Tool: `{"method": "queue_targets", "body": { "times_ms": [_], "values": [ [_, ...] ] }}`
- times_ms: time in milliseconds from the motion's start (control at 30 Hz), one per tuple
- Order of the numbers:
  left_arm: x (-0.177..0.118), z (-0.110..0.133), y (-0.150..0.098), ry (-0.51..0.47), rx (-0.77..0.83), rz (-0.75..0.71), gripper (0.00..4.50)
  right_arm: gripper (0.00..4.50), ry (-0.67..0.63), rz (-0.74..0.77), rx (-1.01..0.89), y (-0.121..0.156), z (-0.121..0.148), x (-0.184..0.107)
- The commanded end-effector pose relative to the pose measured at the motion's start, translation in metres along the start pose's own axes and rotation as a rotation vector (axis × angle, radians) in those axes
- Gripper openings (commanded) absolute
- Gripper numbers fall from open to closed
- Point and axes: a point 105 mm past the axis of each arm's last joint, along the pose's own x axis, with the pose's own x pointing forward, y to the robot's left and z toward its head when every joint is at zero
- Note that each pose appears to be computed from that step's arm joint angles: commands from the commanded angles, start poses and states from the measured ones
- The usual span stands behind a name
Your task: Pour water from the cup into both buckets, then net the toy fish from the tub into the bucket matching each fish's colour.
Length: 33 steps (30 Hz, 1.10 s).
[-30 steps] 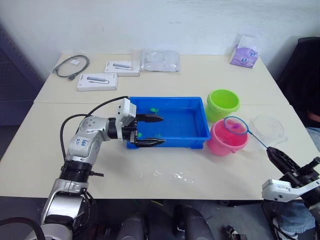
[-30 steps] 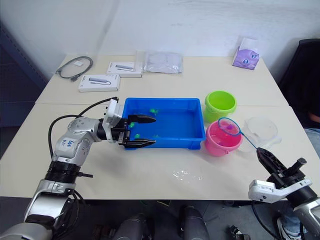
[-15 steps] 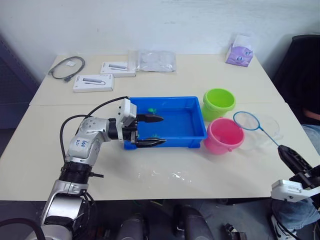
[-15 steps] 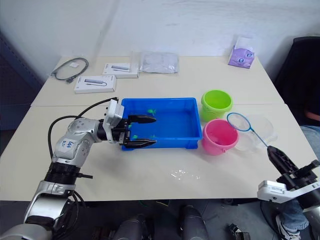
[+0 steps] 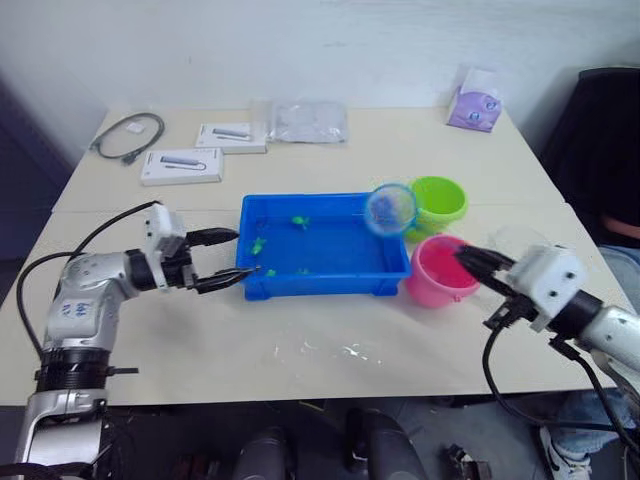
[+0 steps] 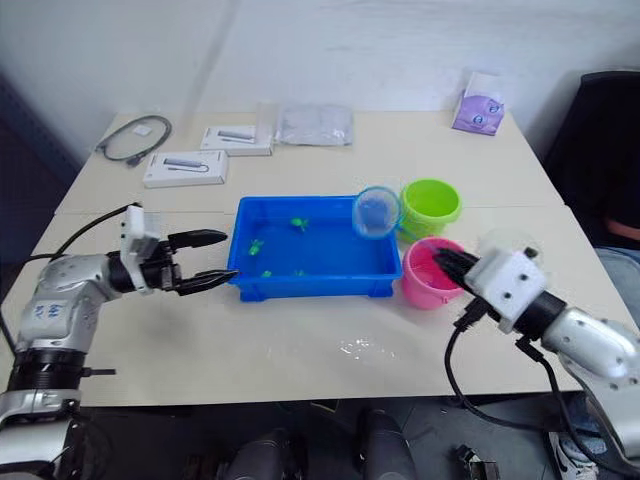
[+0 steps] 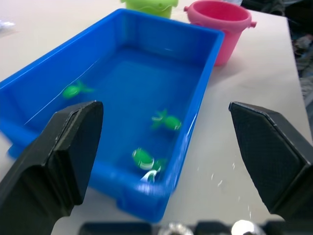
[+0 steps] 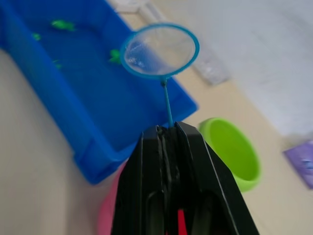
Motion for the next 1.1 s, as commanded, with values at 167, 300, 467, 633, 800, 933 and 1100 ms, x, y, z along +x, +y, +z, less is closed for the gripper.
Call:
{"method": "queue_targets", "body": {
  "times_ms": [167,300,467,633,800,933,1100],
  "values": [
    [-0.021,0.005,-0.002,0.015,0.031,0.018,4.42,0.0,0.101,0.203,-0.04,0.001,0.007,0.046],
    [-0.019,0.004,-0.004,0.029,-0.01,-0.003,4.42,0.0,0.171,0.289,-0.086,0.001,0.001,0.072],
    [-0.014,0.006,-0.004,0.038,-0.004,-0.009,4.42,0.0,0.233,0.313,-0.162,-0.008,-0.004,0.092],
    [-0.017,0.006,-0.001,0.049,0.002,0.004,4.42,0.0,0.233,0.402,-0.214,-0.001,0.001,0.111],
    [-0.025,0.008,0.003,0.058,0.0,0.033,4.42,0.0,0.174,0.506,-0.153,0.017,0.01,0.119],
    [-0.029,0.008,0.001,0.066,-0.008,0.033,4.42,0.0,0.163,0.565,-0.092,0.026,0.013,0.121],
    [-0.031,0.007,0.0,0.082,-0.012,0.031,4.42,0.0,0.139,0.587,0.063,0.032,0.015,0.123]
  ]
}}
